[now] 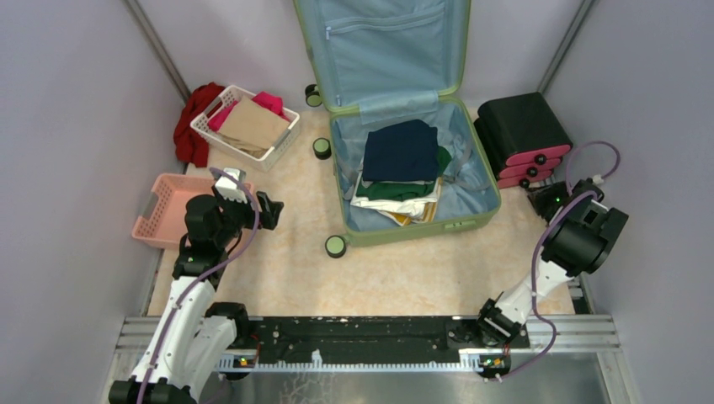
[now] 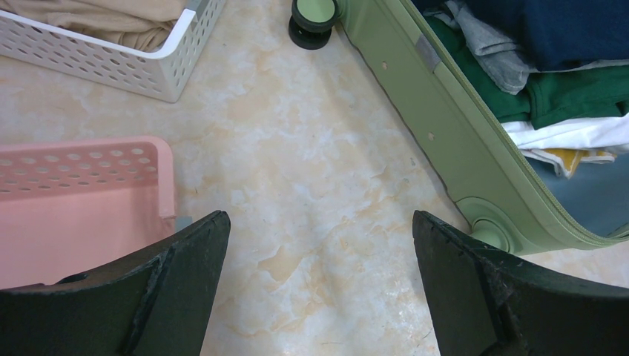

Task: Open, take out, and arrange the luggage

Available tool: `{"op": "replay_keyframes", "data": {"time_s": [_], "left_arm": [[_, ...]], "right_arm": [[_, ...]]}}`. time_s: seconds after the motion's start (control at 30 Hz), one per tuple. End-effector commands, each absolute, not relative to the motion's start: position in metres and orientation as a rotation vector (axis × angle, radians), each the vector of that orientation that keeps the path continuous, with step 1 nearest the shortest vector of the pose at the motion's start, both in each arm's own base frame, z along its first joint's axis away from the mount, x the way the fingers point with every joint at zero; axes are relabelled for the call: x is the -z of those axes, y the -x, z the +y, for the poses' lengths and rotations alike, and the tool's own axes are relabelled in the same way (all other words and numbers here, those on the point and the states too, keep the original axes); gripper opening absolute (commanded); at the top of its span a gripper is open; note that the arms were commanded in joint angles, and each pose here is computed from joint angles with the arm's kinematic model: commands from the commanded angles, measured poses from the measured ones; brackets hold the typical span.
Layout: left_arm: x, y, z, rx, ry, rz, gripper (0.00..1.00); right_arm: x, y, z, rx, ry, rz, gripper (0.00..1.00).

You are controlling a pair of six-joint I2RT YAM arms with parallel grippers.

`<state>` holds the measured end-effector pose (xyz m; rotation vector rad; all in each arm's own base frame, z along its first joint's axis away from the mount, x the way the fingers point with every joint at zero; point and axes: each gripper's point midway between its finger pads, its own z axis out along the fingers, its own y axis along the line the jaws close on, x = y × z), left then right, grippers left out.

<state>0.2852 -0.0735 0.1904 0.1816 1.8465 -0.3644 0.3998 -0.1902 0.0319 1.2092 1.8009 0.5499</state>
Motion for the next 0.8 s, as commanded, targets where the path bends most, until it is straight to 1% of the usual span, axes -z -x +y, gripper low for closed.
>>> {"op": "replay_keyframes", "data": {"time_s": [0.0,0.2,0.37,0.47,0.53,0.63,0.73,0.77], "left_arm": [[-0.209,-0.287,-0.074,0.352,-0.196,1.795,0.99],[-0.21,-0.287,-0.075,0.358,-0.201,1.789,0.99],[-0.214,-0.285,-0.075,0.361,-0.199,1.776,0.99],[-0.218,-0.284,-0.075,0.365,-0.185,1.763,0.99],[-0.222,-0.283,-0.075,0.382,-0.158,1.754,0.99],[-0.232,-0.28,-0.079,0.433,-0.123,1.729,0.99],[-0.248,-0.276,-0.088,0.513,-0.097,1.702,0.99],[-0.256,-0.275,-0.091,0.543,-0.092,1.691,0.99]], "right_arm": [[-0.08,-0.416,-0.207,-0.478,-1.056,1.734,0.3],[-0.085,-0.381,-0.212,-0.323,-1.014,1.795,0.33],[-0.09,-0.352,-0.213,-0.238,-0.991,1.851,0.42],[-0.098,-0.338,-0.205,-0.232,-0.926,1.897,0.45],[-0.111,-0.332,-0.194,-0.233,-0.806,1.93,0.46],[-0.143,-0.327,-0.171,-0.248,-0.544,1.956,0.48],[-0.188,-0.32,-0.131,-0.334,-0.16,1.949,0.49],[-0.201,-0.317,-0.118,-0.376,-0.05,1.931,0.52]]}}
